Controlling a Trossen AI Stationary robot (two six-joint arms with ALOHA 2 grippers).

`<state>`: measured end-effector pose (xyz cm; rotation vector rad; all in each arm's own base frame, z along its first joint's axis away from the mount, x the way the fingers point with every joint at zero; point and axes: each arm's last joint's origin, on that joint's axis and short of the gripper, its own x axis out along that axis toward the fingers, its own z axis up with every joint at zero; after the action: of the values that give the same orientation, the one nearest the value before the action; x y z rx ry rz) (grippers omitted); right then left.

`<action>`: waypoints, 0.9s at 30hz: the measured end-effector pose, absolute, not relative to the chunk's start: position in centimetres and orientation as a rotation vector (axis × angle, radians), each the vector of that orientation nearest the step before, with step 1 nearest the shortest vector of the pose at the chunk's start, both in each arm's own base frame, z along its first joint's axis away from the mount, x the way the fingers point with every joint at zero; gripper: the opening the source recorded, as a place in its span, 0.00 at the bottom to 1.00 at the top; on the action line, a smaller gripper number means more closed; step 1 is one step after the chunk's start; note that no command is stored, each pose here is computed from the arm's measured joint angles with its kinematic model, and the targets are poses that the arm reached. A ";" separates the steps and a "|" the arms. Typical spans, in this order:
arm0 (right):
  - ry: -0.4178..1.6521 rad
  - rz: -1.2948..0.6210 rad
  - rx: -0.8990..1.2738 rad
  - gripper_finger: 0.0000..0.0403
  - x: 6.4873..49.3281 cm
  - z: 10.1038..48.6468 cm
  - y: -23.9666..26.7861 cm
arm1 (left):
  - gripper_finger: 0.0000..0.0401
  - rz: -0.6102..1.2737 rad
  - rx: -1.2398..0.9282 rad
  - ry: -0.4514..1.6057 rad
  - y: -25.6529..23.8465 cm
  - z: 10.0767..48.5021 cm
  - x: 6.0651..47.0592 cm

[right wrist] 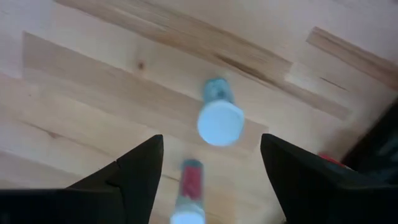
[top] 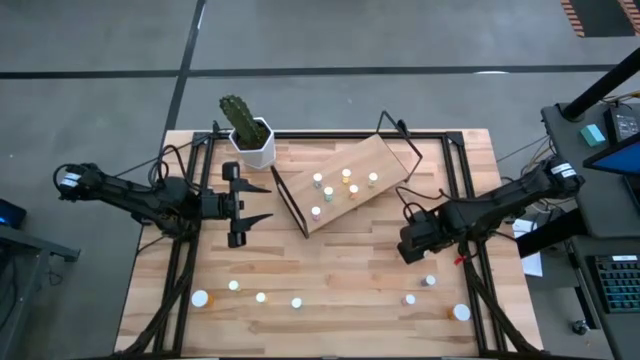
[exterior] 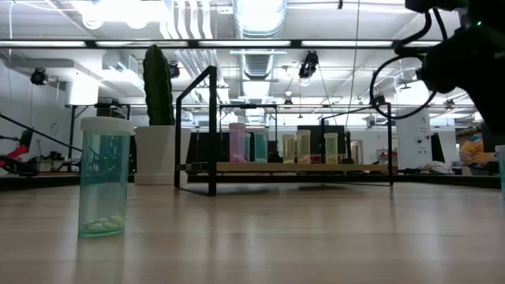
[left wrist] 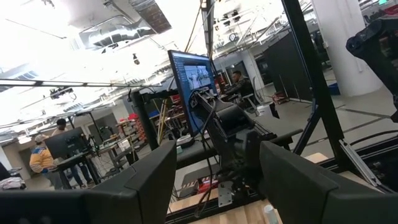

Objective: Pick and place medicine bottles onto shelf by color
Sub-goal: Put the blue pill bottle on the shelf

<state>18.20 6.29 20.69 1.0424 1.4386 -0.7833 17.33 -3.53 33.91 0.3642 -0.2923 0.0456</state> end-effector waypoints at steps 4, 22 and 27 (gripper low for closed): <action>1.438 -0.795 1.037 0.62 18.0 19.7 6.2 | 0.54 0.046 0.364 -0.292 -3.5 33.9 17.3; 1.451 -0.817 1.006 0.38 18.7 18.5 6.4 | 0.54 0.045 0.364 -0.291 -3.5 33.9 17.4; 1.450 -0.816 1.006 0.38 18.7 18.6 6.4 | 0.54 0.045 0.364 -0.291 -3.5 33.9 17.4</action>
<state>18.68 6.38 18.58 1.0064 1.4504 -0.8156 17.36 -3.54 33.89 0.3637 -0.2911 0.0451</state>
